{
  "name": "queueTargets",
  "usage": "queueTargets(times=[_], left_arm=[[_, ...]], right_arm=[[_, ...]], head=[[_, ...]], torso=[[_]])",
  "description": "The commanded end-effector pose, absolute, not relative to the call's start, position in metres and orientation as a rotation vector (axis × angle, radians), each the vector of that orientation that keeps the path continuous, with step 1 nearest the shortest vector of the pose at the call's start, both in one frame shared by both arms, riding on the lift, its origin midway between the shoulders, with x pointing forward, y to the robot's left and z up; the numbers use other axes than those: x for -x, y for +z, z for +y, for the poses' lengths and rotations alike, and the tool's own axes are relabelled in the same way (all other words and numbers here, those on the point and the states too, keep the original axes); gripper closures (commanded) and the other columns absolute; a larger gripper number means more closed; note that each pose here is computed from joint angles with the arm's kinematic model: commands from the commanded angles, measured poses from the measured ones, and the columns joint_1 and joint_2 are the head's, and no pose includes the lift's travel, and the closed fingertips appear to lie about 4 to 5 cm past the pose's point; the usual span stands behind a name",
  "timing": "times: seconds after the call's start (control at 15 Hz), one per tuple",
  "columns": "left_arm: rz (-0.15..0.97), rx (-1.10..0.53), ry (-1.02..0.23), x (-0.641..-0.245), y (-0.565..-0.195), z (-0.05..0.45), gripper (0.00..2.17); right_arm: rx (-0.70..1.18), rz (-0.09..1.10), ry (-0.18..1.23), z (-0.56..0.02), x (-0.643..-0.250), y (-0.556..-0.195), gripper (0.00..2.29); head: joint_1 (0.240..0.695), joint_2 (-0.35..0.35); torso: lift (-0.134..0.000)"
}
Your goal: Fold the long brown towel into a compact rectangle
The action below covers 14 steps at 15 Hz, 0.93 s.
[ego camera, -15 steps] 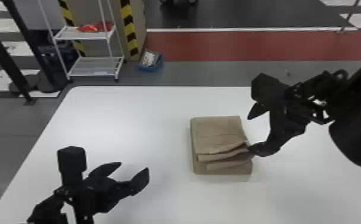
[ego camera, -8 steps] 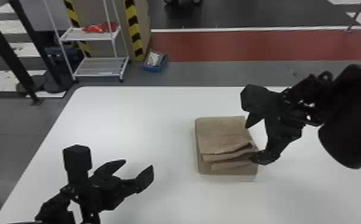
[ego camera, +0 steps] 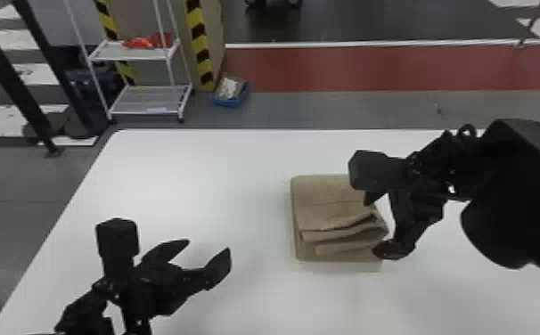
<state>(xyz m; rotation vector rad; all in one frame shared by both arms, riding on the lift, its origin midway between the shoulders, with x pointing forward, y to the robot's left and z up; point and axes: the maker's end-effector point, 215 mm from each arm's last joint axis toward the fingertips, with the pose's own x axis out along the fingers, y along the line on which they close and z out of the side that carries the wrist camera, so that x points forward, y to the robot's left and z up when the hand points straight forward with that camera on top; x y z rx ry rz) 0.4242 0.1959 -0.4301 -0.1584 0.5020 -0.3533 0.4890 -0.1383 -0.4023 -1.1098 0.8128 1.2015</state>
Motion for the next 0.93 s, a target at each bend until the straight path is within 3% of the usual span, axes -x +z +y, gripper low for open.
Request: queueTargets(times=[0.0,0.87], left_arm=[[0.500,0.160,-0.352,-0.423,-0.431,0.196,0.08],[0.504,0.164,-0.353,-0.421,-0.433,0.195,0.08]], right_arm=[[1.117,0.822,1.203,-0.135,-0.489,-0.409,0.13],[1.124,0.818,1.160,-0.128,-0.498,-0.417,0.38]], head=[[0.695,0.070],[0.695,0.080]], torso=[[-0.120],[-0.120]])
